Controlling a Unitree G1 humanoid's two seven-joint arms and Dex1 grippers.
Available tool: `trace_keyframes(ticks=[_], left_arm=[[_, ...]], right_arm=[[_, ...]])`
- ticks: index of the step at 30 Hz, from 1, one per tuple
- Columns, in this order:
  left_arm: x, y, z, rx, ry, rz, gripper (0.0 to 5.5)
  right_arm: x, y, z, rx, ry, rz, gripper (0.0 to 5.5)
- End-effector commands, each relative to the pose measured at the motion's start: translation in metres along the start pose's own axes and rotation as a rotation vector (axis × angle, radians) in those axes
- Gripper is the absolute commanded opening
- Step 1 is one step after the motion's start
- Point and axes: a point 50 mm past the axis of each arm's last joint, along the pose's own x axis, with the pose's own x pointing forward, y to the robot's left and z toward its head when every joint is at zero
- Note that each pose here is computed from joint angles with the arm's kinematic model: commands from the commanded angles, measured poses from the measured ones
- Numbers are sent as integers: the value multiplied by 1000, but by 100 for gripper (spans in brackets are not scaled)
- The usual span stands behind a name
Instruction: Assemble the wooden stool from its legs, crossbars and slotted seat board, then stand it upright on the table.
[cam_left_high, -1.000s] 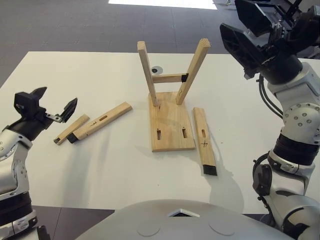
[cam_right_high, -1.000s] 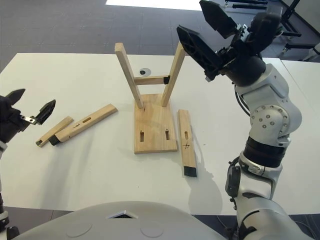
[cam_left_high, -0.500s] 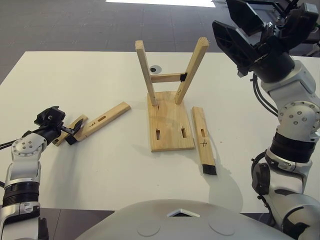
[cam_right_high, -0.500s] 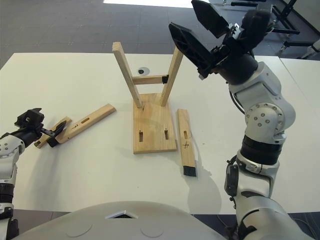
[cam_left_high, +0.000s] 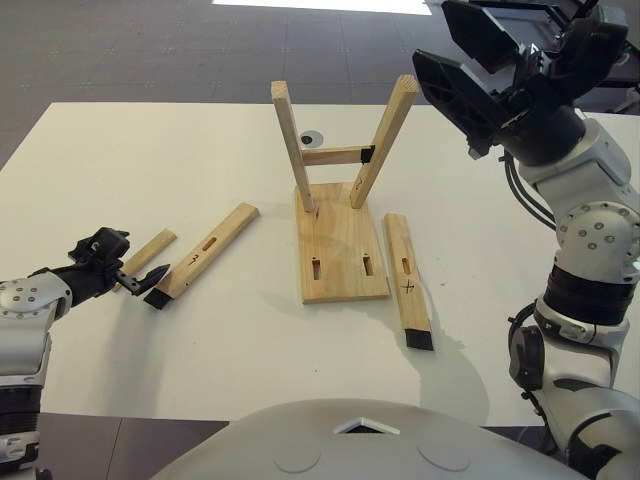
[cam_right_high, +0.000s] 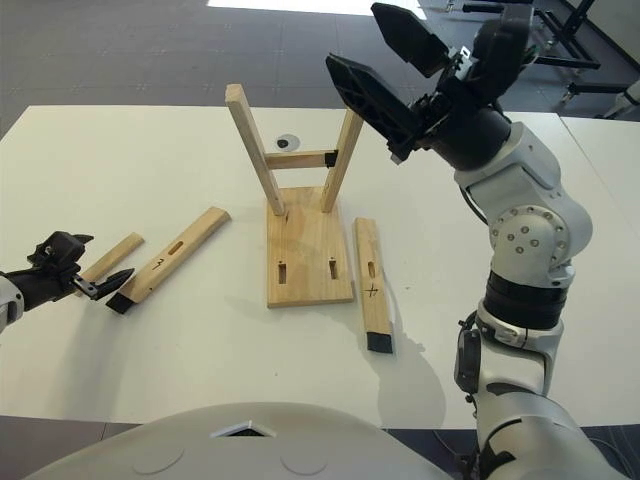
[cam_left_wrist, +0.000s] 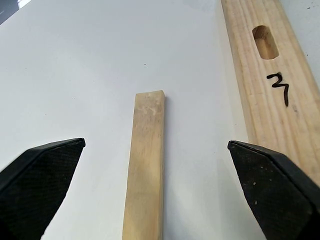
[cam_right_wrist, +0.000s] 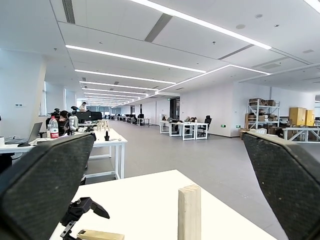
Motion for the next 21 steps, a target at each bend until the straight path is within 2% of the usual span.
trace_keyframes(ticks=[1,8,12,17,21], left_arm=[[-11,9,1,26,30,22,524],[-9,0,-1,28,53,-30,524],[-10,-3,-13,27,132,-51,524],[-10,5,-16,-7,167,-27,455],[-8,1,-13,-46,125,-69,396]], right_arm=[[0,1,3,-26,10,-9,540],[1,-1,8,-28,-16,-20,540],[1,0,8,-18,-8,-15,540],[3,2,8,-7,-11,-1,540],[4,0,10,-9,-16,-9,540]])
